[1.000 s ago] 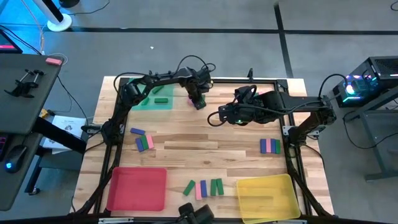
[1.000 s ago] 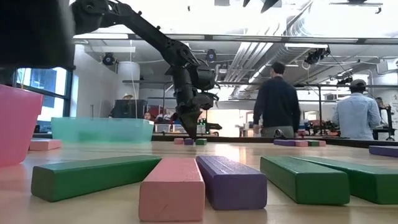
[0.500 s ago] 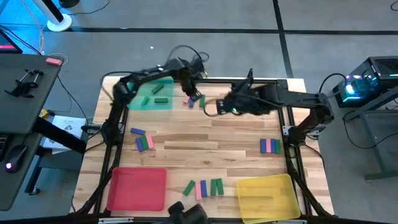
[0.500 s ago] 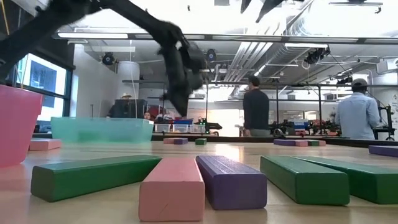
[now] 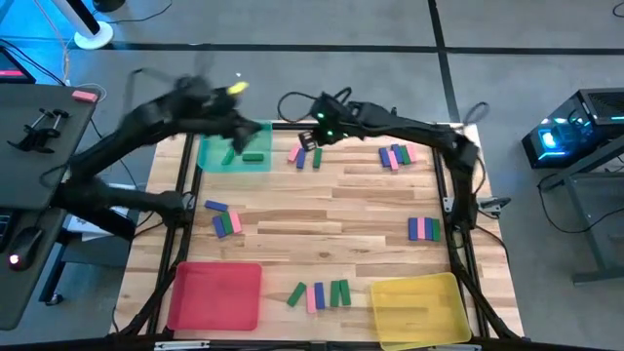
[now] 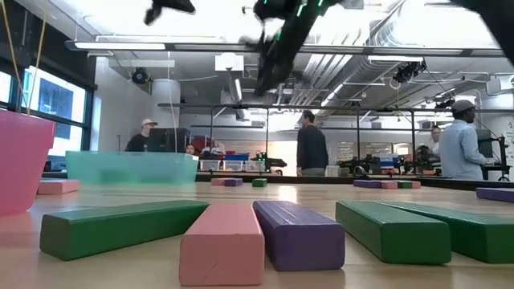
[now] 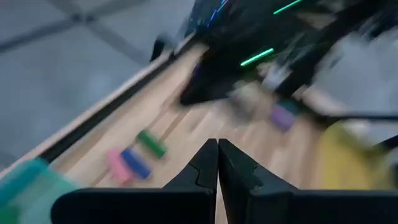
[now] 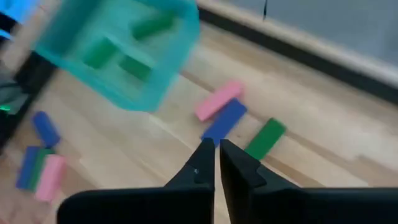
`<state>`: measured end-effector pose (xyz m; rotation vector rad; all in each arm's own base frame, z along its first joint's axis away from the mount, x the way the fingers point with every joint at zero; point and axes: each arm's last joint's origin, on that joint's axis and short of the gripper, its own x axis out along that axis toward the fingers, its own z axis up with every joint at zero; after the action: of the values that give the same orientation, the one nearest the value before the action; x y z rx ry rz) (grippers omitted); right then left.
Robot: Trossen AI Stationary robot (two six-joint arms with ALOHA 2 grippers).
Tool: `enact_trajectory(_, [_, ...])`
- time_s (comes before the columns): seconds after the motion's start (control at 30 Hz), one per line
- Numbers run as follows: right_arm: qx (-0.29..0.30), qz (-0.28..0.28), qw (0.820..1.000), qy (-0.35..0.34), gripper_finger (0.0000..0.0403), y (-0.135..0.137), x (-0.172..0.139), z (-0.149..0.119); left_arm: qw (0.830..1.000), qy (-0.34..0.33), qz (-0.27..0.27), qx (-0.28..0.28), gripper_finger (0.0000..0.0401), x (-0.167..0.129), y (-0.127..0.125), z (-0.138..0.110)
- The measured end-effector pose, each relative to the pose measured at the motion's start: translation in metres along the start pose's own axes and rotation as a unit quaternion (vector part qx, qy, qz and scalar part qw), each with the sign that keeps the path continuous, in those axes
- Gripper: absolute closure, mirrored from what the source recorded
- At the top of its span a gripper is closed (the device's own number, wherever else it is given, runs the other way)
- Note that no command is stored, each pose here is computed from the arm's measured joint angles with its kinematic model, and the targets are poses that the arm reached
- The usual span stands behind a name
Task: Sort blocks
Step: Put the green block into the blue bin
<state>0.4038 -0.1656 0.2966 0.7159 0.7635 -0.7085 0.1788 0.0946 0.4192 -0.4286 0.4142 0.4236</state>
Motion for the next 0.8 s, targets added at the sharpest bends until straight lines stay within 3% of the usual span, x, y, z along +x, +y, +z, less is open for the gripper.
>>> enact_trajectory(0.13, [0.031, -0.009, 0.997, 0.065, 0.0402, -0.015, 0.059, -0.008, 0.995, -0.081, -0.045, -0.038, 0.0401, -0.04, -0.005, -0.025])
enact_trajectory(0.27, [0.08, -0.052, 0.993, 0.074, 0.0402, -0.019, 0.09, -0.02, 0.986, -0.125, -0.072, -0.087, 0.0401, -0.061, -0.002, -0.046])
enact_trajectory(0.47, [0.143, -0.089, 0.985, 0.047, 0.0402, -0.013, 0.108, -0.03, 0.982, -0.133, -0.08, -0.111, 0.0401, -0.067, 0.001, -0.059])
enact_trajectory(0.6, [0.167, -0.153, 0.974, -0.011, 0.0403, -0.004, 0.108, -0.041, 0.983, -0.136, -0.084, -0.092, 0.0401, -0.067, 0.001, -0.059])
enact_trajectory(0.8, [0.202, -0.168, 0.964, -0.039, 0.0403, -0.006, 0.116, -0.042, 0.983, -0.128, -0.099, -0.081, 0.0401, -0.066, 0.0, -0.059])
